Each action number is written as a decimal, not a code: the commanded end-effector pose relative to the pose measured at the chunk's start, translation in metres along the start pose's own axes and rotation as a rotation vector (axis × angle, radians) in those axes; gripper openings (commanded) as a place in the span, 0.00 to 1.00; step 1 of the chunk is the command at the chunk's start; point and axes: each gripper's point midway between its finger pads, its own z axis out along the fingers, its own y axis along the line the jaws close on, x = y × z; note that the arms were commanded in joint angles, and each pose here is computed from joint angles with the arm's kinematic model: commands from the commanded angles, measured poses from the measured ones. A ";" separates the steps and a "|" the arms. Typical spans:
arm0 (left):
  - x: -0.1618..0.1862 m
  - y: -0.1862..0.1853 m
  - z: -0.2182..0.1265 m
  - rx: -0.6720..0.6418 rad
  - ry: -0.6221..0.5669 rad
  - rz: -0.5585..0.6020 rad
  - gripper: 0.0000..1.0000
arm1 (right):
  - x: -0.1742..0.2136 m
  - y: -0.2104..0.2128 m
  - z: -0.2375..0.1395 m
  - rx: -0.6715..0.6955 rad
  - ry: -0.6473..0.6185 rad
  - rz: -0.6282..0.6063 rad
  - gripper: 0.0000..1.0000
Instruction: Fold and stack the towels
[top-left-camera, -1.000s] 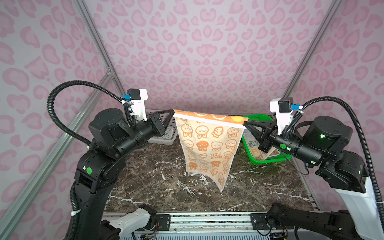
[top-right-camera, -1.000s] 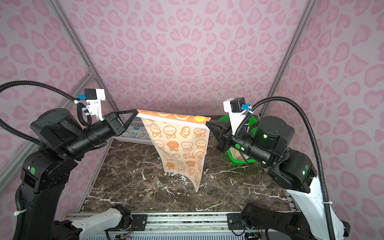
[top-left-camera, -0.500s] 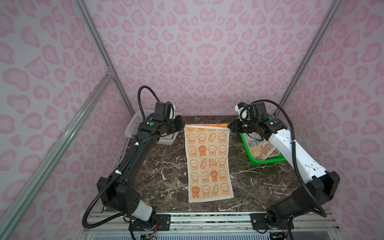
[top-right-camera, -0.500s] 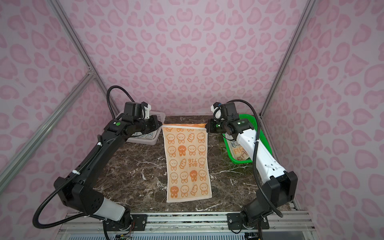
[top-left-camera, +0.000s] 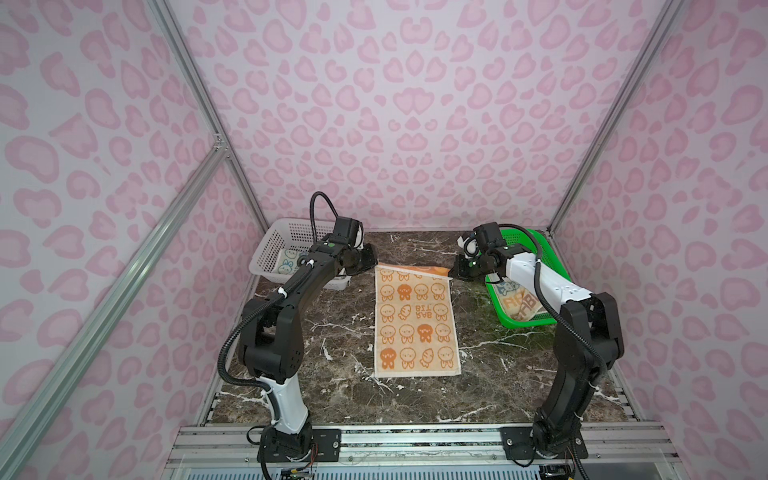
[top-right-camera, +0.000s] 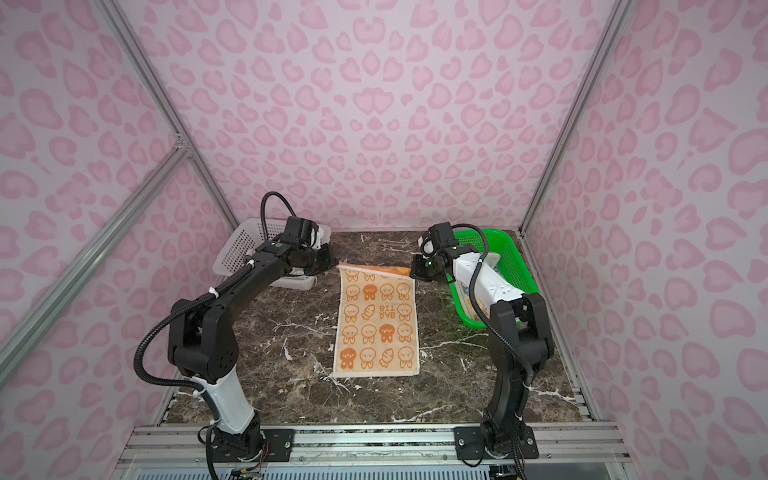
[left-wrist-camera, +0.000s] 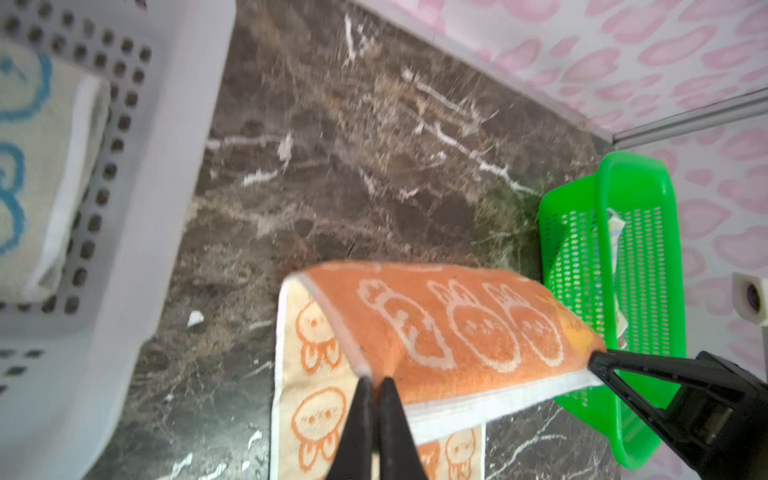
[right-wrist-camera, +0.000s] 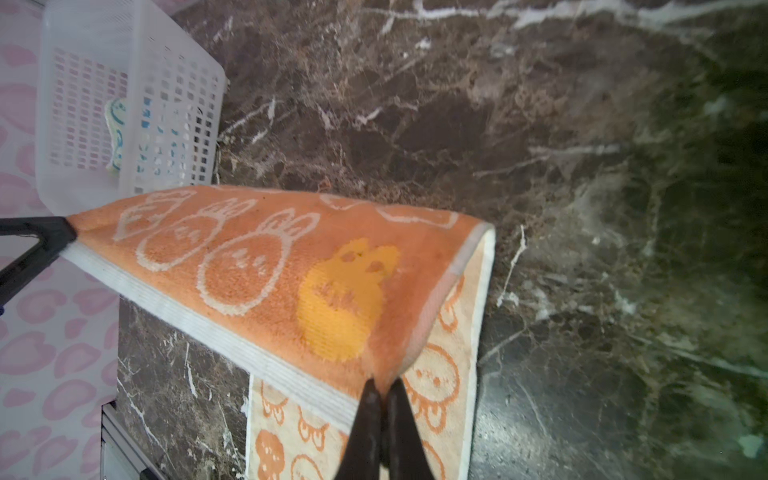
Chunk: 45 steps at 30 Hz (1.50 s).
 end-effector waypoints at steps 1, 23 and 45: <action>0.014 0.008 -0.001 -0.008 -0.025 -0.006 0.03 | 0.016 -0.018 0.008 0.053 0.001 0.013 0.00; 0.194 0.061 0.026 -0.109 0.236 -0.014 0.03 | 0.160 -0.042 0.044 0.203 0.171 -0.053 0.00; 0.091 0.037 0.033 -0.174 0.124 0.049 0.03 | 0.049 -0.003 0.033 0.093 0.063 -0.005 0.00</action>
